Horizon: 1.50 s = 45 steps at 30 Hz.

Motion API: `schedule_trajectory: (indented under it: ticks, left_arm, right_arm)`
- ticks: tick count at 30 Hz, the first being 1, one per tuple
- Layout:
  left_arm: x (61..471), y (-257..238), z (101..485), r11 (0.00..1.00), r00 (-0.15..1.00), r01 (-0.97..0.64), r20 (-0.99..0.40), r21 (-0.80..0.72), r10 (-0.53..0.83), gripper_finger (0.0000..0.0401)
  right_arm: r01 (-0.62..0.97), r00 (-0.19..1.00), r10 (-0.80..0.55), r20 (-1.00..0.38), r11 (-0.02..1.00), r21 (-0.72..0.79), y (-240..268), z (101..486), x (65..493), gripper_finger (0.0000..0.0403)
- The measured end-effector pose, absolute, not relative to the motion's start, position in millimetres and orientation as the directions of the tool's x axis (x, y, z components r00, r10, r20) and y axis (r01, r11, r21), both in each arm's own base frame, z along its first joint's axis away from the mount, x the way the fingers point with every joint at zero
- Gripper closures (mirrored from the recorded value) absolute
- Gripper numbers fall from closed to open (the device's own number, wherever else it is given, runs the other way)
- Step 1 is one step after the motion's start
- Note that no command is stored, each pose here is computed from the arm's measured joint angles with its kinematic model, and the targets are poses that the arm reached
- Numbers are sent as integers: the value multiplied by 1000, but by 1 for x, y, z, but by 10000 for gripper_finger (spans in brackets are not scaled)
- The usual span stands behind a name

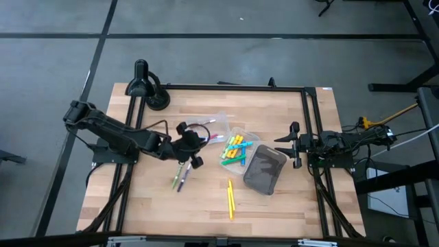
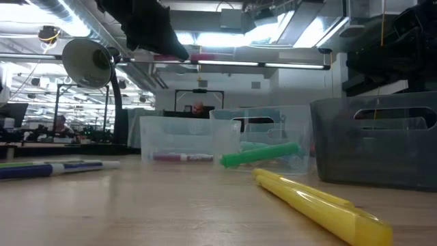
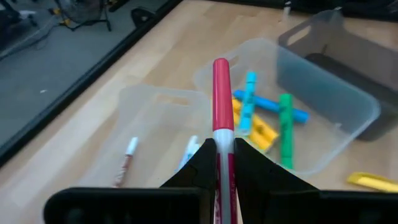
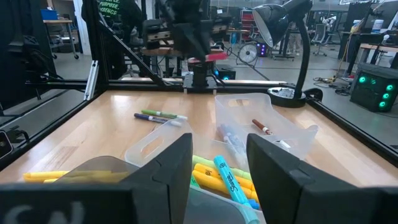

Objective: Pick & Place Markers
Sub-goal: Put the pink marker pen into the left transparent bin

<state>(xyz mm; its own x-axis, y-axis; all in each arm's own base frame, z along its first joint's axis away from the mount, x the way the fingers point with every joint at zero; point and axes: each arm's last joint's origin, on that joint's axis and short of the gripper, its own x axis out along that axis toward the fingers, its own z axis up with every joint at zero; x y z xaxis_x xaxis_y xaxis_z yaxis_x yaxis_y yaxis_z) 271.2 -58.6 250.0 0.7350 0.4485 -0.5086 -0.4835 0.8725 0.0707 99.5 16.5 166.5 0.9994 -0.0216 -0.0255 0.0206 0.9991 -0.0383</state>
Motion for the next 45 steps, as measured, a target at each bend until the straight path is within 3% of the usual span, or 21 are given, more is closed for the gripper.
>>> schedule_trajectory:
  ticks: [16,33,45]
  left_arm:
    - [271,-27,251,811,645,-520,-499,268,579,372]
    - [273,0,251,764,598,-600,-501,239,626,372]
    - [280,3,258,787,663,-598,-459,151,592,372]
  right_arm:
    - [20,999,-21,-26,999,-38,17,166,99,251]
    - [21,999,-22,-25,999,-38,17,167,99,251]
    - [21,999,-22,-26,999,-38,17,166,99,251]
